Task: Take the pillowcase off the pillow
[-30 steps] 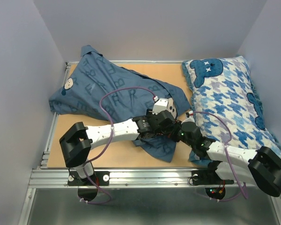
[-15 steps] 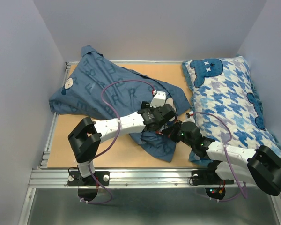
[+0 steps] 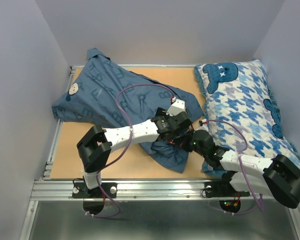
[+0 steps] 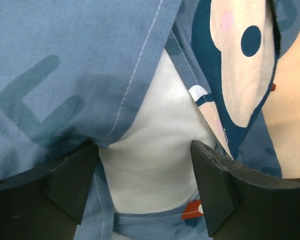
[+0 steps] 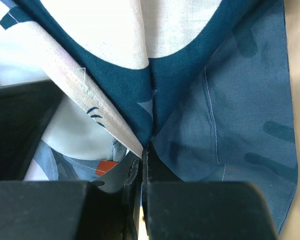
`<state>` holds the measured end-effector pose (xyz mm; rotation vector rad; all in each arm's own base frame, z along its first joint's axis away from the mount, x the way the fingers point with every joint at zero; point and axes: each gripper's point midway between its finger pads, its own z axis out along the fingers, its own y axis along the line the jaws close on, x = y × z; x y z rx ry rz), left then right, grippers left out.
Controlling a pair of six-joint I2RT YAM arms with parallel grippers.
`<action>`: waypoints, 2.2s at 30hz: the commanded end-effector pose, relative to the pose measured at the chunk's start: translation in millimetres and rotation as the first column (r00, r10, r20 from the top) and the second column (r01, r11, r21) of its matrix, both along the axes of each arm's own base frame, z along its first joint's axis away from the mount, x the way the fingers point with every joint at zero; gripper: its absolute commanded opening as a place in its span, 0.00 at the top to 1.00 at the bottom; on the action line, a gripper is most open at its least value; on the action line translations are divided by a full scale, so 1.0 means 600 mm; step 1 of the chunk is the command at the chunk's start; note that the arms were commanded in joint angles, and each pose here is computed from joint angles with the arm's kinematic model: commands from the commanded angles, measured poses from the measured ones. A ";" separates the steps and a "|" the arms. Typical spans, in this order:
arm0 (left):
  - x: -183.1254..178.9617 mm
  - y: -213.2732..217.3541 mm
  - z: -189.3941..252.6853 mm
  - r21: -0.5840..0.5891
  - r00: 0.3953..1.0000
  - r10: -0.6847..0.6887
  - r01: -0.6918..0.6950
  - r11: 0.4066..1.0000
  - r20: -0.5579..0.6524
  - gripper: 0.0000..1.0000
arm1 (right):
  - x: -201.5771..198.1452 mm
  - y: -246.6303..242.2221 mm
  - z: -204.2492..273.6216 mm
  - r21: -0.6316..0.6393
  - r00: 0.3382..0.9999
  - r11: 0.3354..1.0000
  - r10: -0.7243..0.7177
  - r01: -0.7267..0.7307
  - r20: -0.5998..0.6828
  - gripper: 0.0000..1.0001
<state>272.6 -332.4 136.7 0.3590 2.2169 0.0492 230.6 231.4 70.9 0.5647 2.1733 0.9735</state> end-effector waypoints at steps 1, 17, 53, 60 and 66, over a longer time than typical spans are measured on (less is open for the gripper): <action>0.009 -0.003 -0.008 0.055 1.000 0.001 -0.001 0.998 -0.001 0.07 | 0.007 -0.020 -0.008 -0.071 0.999 0.997 -0.033 0.033 -0.008 0.98; -0.067 -0.078 0.099 -0.131 0.994 -0.108 0.111 0.985 0.024 0.07 | 0.008 -0.023 -0.001 -0.072 0.999 0.997 -0.039 0.039 0.002 0.98; 0.060 -0.013 -0.062 0.018 0.990 -0.082 0.084 0.996 -0.118 1.00 | 0.021 -0.027 0.033 -0.125 0.998 0.991 -0.035 0.041 0.050 0.55; 0.082 -0.046 0.037 -0.166 0.996 -0.083 0.076 0.983 -0.035 1.00 | 0.028 0.008 0.043 -0.131 0.998 0.990 0.050 -0.045 0.035 0.33; 0.099 -0.056 0.077 -0.251 0.999 -0.050 0.052 0.967 0.013 1.00 | 0.023 0.023 0.075 -0.086 0.994 0.993 0.091 -0.085 0.066 0.40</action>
